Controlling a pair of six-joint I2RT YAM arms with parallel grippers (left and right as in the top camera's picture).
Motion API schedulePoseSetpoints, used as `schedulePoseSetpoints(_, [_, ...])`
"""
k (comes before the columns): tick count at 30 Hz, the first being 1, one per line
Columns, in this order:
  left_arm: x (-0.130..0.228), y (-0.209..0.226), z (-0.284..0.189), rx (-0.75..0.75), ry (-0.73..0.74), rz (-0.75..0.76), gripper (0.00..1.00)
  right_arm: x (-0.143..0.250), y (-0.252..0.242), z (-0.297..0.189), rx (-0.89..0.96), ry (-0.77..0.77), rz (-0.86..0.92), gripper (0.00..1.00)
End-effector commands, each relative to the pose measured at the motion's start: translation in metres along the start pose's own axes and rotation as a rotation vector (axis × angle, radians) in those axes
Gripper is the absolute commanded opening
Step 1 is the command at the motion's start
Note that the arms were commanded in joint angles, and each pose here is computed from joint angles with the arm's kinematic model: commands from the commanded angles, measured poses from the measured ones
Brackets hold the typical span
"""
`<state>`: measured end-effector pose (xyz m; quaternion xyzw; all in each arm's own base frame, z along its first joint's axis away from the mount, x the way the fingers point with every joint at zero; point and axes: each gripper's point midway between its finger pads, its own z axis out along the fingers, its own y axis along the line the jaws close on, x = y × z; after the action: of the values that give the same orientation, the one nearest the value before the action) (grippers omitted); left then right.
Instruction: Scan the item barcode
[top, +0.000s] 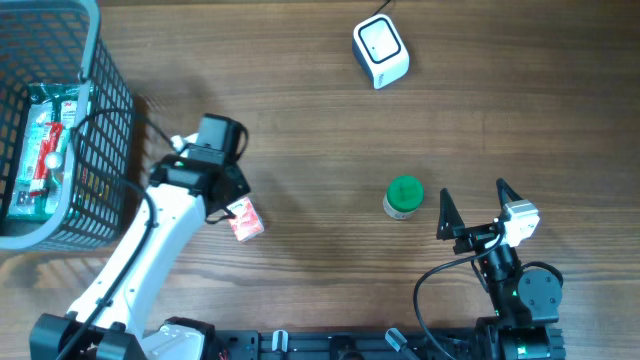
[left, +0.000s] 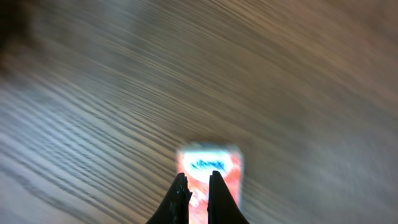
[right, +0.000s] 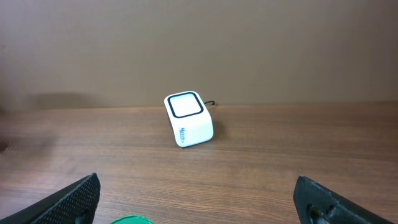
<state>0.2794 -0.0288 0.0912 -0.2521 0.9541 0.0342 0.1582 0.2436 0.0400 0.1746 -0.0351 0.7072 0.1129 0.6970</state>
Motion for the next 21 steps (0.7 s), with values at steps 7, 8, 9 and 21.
schedulePoseSetpoints(7, [0.012,0.046,0.024,-0.112,0.043,-0.124,0.04,-0.001,-0.002,0.0,0.01,-0.005,-0.006,0.99])
schedulePoseSetpoints(8, [0.015,0.047,0.026,-0.115,0.047,-0.123,0.04,-0.001,-0.002,0.0,0.01,-0.005,-0.006,1.0])
schedulePoseSetpoints(9, [0.018,0.049,0.03,-0.118,0.05,-0.122,0.05,-0.001,-0.002,0.0,0.01,-0.005,-0.006,1.0])
schedulePoseSetpoints(21, [0.047,0.04,0.059,-0.022,0.108,-0.131,0.05,-0.001,-0.002,0.0,0.01,-0.005,-0.006,1.0])
